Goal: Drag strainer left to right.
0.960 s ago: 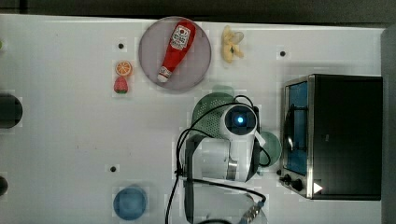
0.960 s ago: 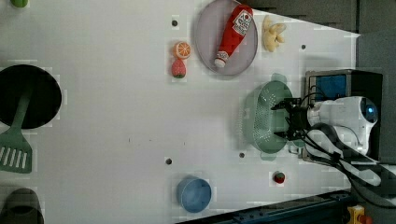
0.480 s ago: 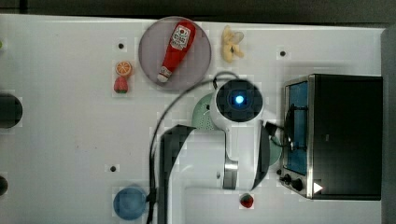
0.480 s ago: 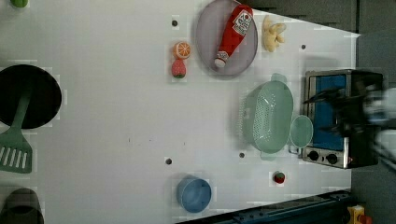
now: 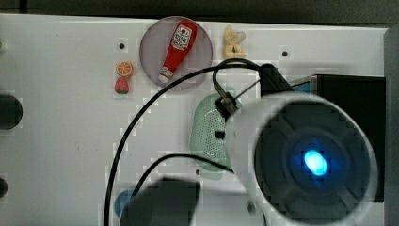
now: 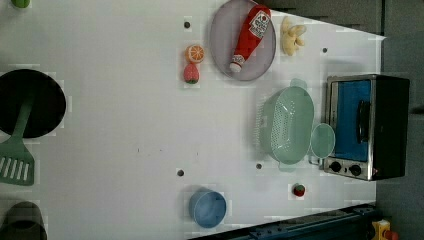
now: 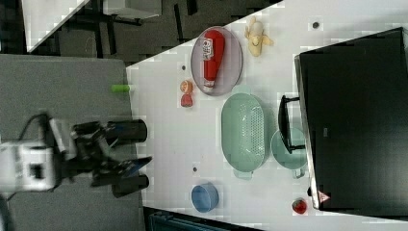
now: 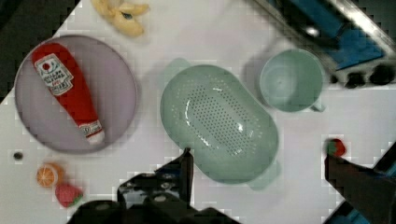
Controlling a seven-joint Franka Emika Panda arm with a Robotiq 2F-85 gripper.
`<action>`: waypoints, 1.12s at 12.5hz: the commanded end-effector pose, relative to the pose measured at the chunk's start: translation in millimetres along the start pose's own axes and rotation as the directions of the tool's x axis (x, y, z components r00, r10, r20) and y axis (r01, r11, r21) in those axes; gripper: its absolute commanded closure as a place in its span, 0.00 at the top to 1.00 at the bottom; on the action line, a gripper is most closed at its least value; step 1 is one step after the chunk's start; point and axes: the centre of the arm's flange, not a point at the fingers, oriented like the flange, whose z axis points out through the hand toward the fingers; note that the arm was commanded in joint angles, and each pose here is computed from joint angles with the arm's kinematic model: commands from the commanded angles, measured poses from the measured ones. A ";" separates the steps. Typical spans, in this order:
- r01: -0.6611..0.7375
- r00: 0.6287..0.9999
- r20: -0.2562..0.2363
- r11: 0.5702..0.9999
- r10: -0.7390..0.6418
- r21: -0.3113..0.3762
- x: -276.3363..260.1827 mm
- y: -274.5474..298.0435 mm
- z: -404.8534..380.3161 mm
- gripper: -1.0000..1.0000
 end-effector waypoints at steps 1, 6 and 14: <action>0.150 0.986 0.078 0.987 -0.145 -0.059 -6.6 -5.1 -2.1 1.00; 0.150 0.986 0.082 0.987 -0.144 -0.062 -4.1 -7.0 0.6 1.00; 0.152 0.985 0.098 0.985 -0.144 -0.078 -1.0 -11.9 11.7 1.00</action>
